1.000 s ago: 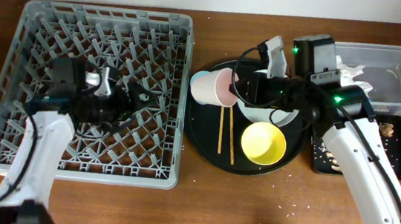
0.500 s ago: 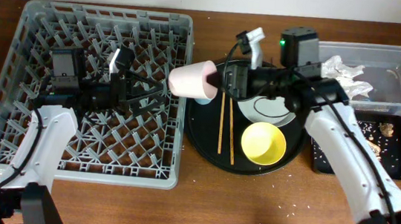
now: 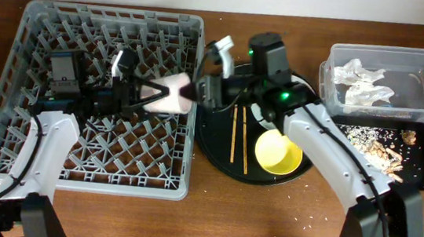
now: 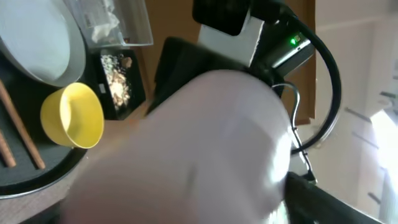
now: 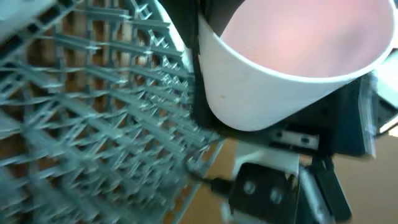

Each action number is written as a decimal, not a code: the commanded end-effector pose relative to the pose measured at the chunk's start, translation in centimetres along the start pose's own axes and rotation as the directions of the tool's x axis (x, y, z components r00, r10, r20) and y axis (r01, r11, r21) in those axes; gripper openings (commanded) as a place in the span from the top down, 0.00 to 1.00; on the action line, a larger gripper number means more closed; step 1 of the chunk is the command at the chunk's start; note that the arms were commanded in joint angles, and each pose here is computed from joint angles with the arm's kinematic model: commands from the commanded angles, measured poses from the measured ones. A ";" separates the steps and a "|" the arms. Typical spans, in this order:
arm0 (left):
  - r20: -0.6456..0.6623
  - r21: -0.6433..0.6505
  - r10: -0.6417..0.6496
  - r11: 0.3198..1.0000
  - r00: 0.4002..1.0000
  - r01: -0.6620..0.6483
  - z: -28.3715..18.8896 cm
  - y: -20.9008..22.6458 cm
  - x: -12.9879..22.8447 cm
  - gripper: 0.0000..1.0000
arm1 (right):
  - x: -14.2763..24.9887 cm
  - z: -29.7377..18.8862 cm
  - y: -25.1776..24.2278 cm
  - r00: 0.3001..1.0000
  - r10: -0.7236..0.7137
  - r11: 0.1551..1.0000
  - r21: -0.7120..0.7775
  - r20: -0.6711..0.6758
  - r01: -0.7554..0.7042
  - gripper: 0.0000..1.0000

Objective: Sort waste into correct bins and load items into the dishwasher rack
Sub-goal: 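Hand the pink cup from the right gripper to the left gripper, then place the pink cup upside down in the rack with the left gripper, then grasp the blue cup with the right gripper and pass to the left gripper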

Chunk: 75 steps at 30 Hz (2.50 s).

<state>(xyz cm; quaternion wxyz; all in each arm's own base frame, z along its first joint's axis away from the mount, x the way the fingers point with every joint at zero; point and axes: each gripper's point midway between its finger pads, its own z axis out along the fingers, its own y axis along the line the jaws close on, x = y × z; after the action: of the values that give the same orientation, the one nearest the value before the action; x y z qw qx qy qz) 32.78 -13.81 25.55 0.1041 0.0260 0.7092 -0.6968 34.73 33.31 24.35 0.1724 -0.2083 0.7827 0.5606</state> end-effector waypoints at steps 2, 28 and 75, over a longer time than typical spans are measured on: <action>-0.019 0.007 0.018 1.000 1.000 -0.018 0.5 -0.1 0.1 0.08 | 1.3 1.6 1.2 0.999 -0.021 0.999 -0.049 -0.048 0.019 0.96; -0.069 -0.979 0.232 0.173 0.970 -0.111 -4.3 5.9 -1.9 0.66 | 3.9 -18.8 -15.3 0.977 0.156 0.432 0.880 0.144 -0.198 0.01; -0.076 -0.970 0.046 0.227 0.996 -0.085 0.0 8.7 -5.8 0.29 | -1.6 -9.2 -12.4 0.961 0.175 0.823 0.504 0.215 -0.263 0.96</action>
<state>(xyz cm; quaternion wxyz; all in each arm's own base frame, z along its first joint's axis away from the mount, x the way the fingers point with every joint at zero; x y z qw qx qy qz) 40.10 -11.45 17.13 0.1231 -0.0024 0.9918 -0.0334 42.34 21.91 7.81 0.1635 0.0464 0.9560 0.2391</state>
